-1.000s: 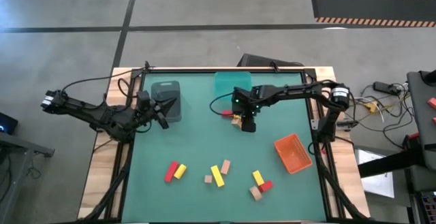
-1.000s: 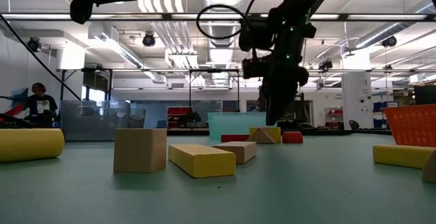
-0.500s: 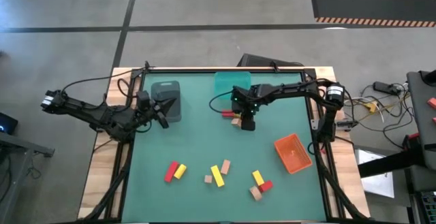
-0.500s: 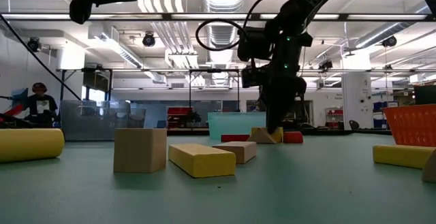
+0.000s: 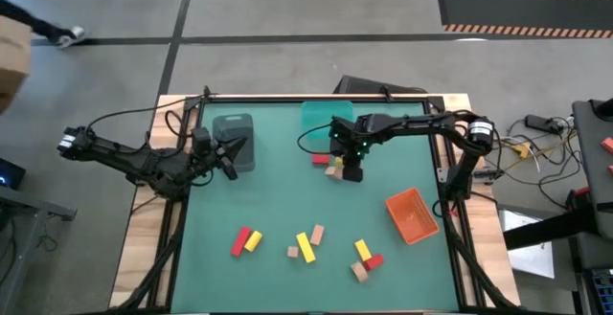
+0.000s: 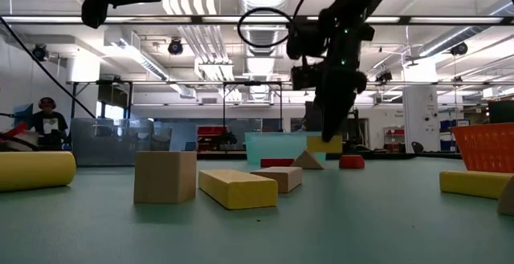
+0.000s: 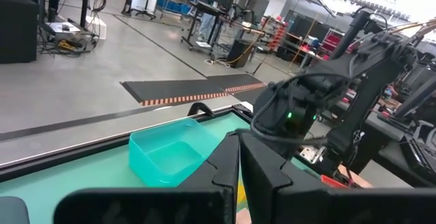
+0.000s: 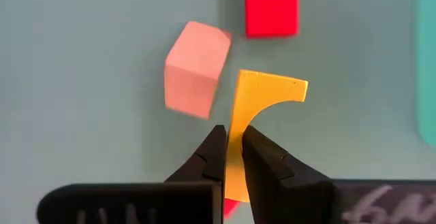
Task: Sort & place blocks by color
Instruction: Put the yellow block into the green bin
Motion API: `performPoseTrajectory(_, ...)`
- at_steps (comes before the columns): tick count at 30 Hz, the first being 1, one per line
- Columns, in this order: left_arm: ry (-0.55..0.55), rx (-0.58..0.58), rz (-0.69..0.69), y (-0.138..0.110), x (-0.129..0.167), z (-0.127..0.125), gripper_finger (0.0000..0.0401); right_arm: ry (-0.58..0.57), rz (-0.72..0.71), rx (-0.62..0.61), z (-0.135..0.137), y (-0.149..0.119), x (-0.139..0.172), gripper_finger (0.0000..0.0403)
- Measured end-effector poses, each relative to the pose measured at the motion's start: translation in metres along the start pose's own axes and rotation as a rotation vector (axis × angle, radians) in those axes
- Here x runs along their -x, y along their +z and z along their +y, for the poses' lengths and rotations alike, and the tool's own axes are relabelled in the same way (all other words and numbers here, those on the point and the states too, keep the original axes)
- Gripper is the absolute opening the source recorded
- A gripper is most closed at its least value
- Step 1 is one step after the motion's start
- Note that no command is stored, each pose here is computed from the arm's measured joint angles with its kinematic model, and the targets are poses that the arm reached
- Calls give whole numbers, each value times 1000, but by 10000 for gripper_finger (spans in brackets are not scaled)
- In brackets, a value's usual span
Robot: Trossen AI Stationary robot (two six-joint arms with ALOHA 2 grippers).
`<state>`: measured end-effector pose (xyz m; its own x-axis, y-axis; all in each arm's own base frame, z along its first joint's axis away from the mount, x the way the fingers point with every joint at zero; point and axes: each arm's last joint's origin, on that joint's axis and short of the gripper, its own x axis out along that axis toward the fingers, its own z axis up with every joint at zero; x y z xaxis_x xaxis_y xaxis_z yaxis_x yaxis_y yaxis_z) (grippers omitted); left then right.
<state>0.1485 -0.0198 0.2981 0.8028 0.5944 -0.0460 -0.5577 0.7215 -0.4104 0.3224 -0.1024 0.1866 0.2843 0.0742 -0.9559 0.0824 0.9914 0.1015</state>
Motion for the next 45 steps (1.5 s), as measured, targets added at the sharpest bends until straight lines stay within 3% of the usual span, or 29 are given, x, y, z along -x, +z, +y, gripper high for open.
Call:
performPoseTrajectory(11, 2, -1, 0, 0, 0, 0, 0, -22, -15, 48, -15, 28, 69, 18)
performPoseTrajectory(21, 2, 1, -1, 0, 0, 0, 0, -96, -119, 76, -60, 55, 107, 18)
performPoseTrajectory(35, 1, 11, -3, 0, 0, 0, 0, -76, -91, 174, -138, 76, 85, 18)
performPoseTrajectory(45, 17, 5, -7, 0, -1, 0, 0, -14, -46, 188, -164, 82, 39, 18)
